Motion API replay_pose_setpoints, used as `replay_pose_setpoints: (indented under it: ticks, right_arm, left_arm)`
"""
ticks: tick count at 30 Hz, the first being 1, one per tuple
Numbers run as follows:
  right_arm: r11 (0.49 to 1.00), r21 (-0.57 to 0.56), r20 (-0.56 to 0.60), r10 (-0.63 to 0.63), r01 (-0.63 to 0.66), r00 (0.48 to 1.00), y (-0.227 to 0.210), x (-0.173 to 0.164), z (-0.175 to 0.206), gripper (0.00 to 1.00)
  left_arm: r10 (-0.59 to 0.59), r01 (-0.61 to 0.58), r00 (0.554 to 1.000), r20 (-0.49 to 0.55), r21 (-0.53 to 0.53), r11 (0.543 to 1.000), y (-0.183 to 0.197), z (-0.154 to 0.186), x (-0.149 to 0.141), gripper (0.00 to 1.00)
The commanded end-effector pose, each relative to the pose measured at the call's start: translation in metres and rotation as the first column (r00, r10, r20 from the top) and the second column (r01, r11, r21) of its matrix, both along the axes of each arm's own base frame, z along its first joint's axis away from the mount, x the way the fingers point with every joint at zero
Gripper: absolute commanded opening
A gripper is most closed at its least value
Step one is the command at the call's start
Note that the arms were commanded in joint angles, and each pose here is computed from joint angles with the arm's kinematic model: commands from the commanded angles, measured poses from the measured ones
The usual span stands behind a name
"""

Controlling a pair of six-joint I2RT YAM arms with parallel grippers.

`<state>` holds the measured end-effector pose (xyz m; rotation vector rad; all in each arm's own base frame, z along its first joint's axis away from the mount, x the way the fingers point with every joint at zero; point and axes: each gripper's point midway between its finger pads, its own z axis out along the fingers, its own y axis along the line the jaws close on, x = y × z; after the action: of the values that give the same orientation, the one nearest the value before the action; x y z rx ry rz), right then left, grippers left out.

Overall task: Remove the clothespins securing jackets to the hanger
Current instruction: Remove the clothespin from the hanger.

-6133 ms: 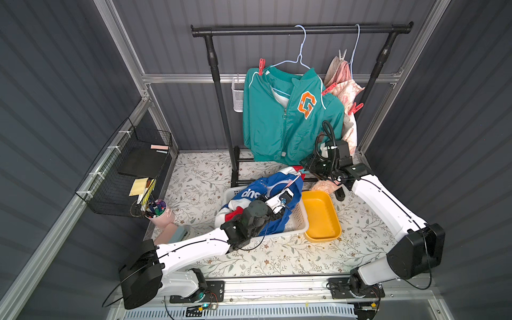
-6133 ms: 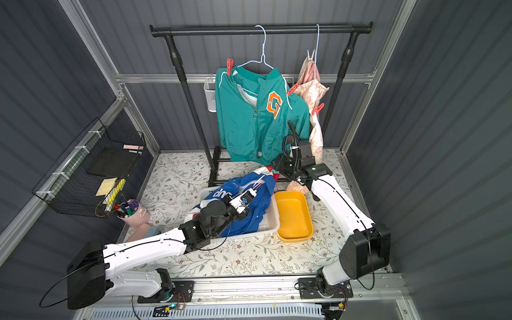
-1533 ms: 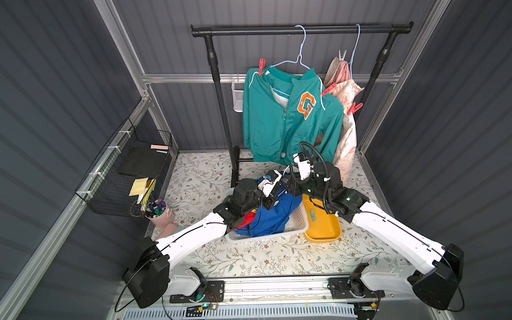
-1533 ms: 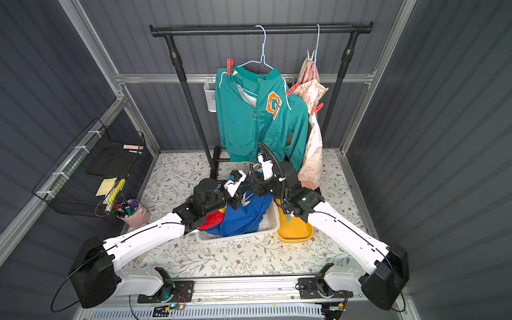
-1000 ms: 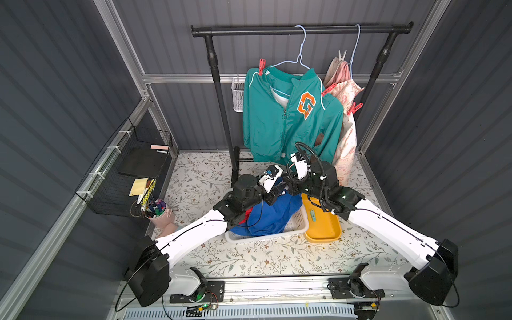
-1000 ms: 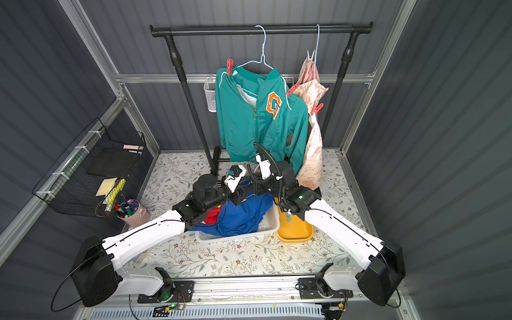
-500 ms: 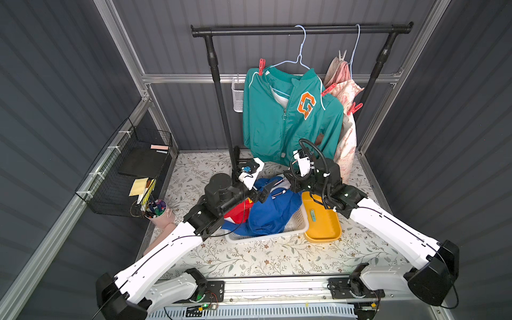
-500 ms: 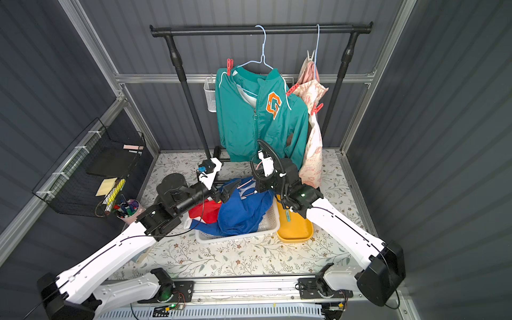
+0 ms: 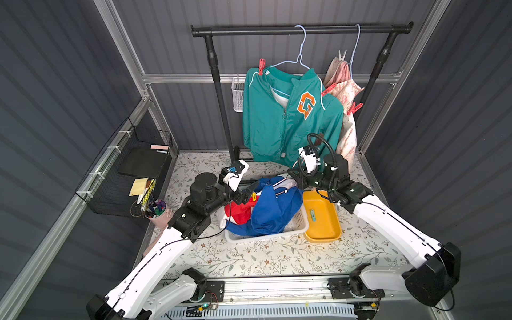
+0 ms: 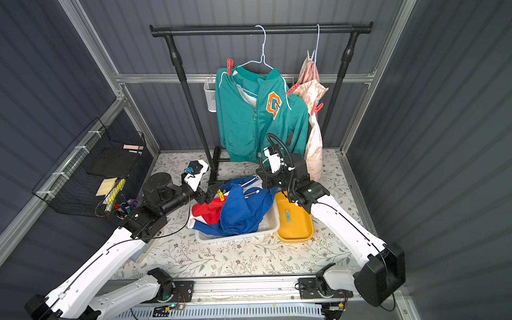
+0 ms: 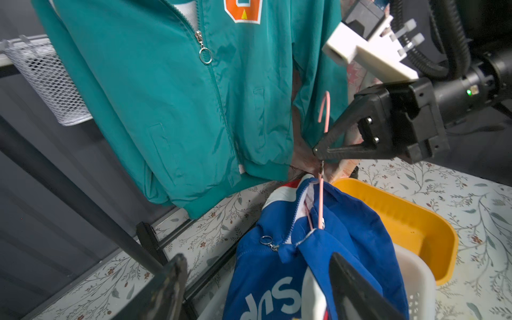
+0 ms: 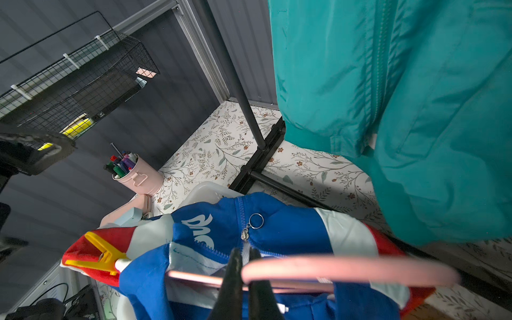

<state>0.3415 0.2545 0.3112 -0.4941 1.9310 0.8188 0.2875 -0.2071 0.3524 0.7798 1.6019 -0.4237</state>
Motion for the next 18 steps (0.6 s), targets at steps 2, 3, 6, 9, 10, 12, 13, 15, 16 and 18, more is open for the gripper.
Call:
replay_pose_setpoints:
  ticks: [2, 3, 6, 9, 10, 12, 13, 15, 16, 18]
  right_arm:
    - [0.996, 0.036, 0.030, 0.079, -0.080, 0.996, 0.005, -0.003, 0.018, 0.00]
    - [0.995, 0.040, 0.028, 0.085, -0.086, 0.996, 0.005, -0.003, 0.018, 0.00]
    - [0.993, 0.056, 0.023, 0.103, -0.105, 0.994, 0.004, -0.002, 0.019, 0.00]
    - [0.992, 0.060, 0.021, 0.114, -0.115, 0.993, 0.003, 0.000, 0.019, 0.00]
    - [0.991, 0.061, 0.019, 0.119, -0.119, 0.993, 0.004, 0.000, 0.018, 0.00]
    - [0.990, 0.062, 0.020, 0.122, -0.123, 0.992, 0.004, 0.001, 0.019, 0.00]
    - [0.990, 0.062, 0.020, 0.123, -0.124, 0.992, 0.004, 0.001, 0.019, 0.00]
    - [0.990, 0.063, 0.021, 0.124, -0.125, 0.992, 0.004, 0.001, 0.019, 0.00]
    - [0.990, 0.063, 0.021, 0.123, -0.124, 0.992, 0.003, 0.002, 0.019, 0.00]
    - [0.991, 0.063, 0.020, 0.120, -0.121, 0.993, 0.002, 0.003, 0.019, 0.00]
  left_arm:
    - [-0.082, 0.084, 0.995, -0.060, 0.037, 0.996, -0.007, -0.020, -0.012, 0.75]
    - [-0.093, 0.096, 0.993, -0.069, 0.040, 0.995, -0.008, -0.022, -0.013, 0.74]
    - [-0.115, 0.119, 0.989, -0.095, 0.044, 0.992, -0.011, -0.030, -0.016, 0.76]
    - [-0.149, 0.154, 0.983, -0.112, 0.041, 0.987, -0.015, -0.032, -0.019, 0.70]
    - [-0.153, 0.159, 0.982, -0.112, 0.042, 0.986, -0.016, -0.032, -0.019, 0.69]
    - [-0.158, 0.164, 0.980, -0.119, 0.048, 0.985, -0.017, -0.034, -0.019, 0.69]
    - [-0.156, 0.163, 0.980, -0.123, 0.051, 0.985, -0.017, -0.036, -0.018, 0.69]
    - [-0.171, 0.179, 0.977, -0.130, 0.049, 0.983, -0.020, -0.038, -0.018, 0.66]
    - [-0.179, 0.187, 0.974, -0.135, 0.047, 0.981, -0.021, -0.038, -0.019, 0.65]
    - [-0.181, 0.189, 0.973, -0.143, 0.047, 0.981, -0.022, -0.040, -0.018, 0.61]
